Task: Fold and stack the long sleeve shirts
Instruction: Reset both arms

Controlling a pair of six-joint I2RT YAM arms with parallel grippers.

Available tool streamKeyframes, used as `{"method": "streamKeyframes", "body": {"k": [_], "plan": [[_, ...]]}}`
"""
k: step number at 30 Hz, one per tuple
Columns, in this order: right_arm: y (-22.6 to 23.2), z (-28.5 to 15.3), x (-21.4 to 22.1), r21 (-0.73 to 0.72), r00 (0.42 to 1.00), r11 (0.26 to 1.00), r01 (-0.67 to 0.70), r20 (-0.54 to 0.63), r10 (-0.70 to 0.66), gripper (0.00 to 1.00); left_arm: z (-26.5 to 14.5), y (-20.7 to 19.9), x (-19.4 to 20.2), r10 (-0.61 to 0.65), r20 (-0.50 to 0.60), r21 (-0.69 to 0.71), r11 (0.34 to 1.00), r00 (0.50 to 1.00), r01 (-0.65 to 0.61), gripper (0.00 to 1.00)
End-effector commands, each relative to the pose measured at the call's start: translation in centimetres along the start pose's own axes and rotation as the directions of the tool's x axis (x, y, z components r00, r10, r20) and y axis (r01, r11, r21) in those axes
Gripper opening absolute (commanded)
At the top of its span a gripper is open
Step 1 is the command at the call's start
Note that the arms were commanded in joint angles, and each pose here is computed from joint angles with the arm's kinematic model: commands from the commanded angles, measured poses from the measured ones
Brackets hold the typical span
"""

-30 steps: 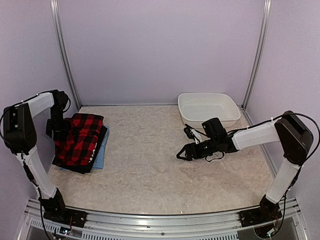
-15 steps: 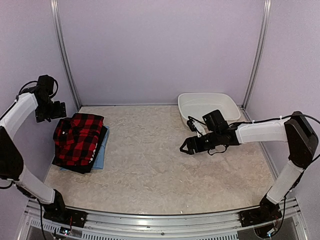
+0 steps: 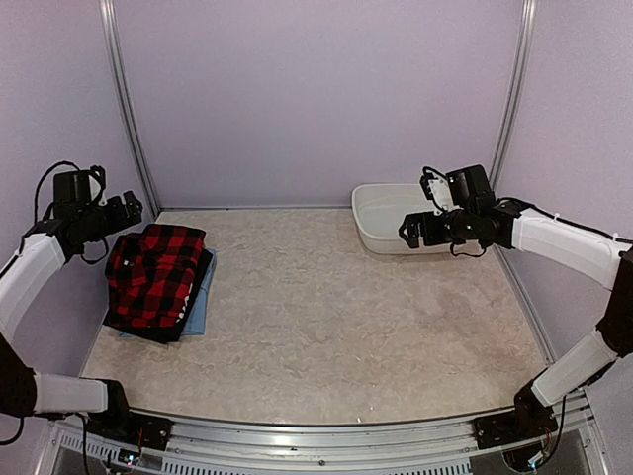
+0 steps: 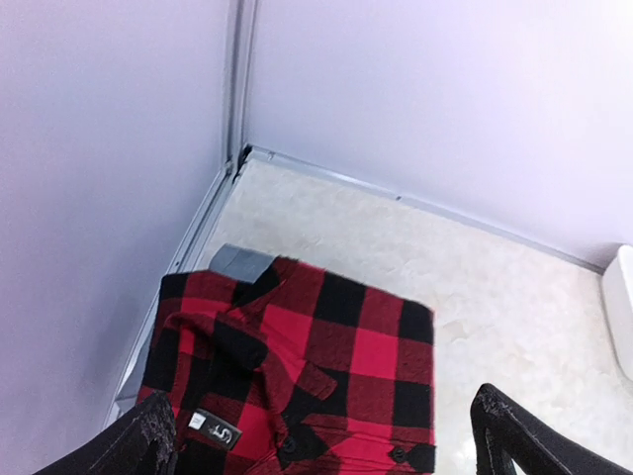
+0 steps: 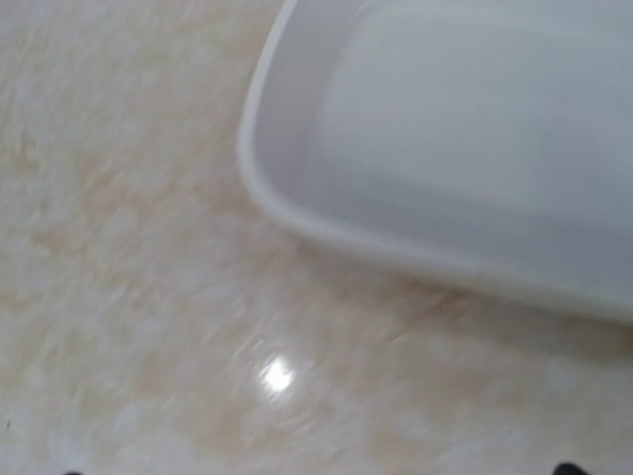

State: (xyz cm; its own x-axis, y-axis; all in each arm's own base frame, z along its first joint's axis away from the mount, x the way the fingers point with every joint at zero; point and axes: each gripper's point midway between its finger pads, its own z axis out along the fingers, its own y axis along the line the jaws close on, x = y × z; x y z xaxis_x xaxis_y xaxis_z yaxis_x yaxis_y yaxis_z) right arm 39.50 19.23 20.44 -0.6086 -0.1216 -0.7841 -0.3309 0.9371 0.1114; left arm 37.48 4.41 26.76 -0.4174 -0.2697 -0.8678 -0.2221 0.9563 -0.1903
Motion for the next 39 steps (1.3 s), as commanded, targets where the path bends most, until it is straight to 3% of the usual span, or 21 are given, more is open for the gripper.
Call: {"method": "streamKeyframes", "body": {"k": [1,6,15,22,30,39], "plan": [[-2.7,-2.9,-3.6,0.075,0.998,0.997,0.016,0.065,-0.021,0.99,-3.9,-4.2,-6.2,-0.011,0.232,0.188,0.982,0.973,-0.034,0.99],[-4.2,-5.8,-6.8,0.158,0.986,0.985,0.064,0.141,-0.087,0.99,-6.5,-7.5,-7.8,0.037,0.318,0.227,0.967,0.947,-0.114,0.99],[-4.9,-9.4,-9.4,0.222,0.96,0.971,0.089,0.24,-0.143,0.99,-7.2,-11.6,-6.2,0.096,0.307,0.27,0.945,0.947,-0.184,0.99],[-4.4,-10.9,-9.6,0.2,0.936,0.977,0.076,0.323,-0.139,1.0,-8.7,-12.7,-6.7,0.144,0.361,0.233,0.942,0.921,-0.239,0.99],[-4.8,-10.7,-7.9,0.205,0.936,0.976,0.068,0.325,-0.133,1.0,-6.0,-9.9,-4.9,0.069,0.283,0.284,0.947,0.957,-0.152,0.99],[-5.0,-11.8,-6.8,0.213,0.926,0.975,0.065,0.351,-0.139,0.99,-9.0,-10.3,-5.2,0.075,0.383,0.273,0.943,0.921,-0.191,0.99]]}}
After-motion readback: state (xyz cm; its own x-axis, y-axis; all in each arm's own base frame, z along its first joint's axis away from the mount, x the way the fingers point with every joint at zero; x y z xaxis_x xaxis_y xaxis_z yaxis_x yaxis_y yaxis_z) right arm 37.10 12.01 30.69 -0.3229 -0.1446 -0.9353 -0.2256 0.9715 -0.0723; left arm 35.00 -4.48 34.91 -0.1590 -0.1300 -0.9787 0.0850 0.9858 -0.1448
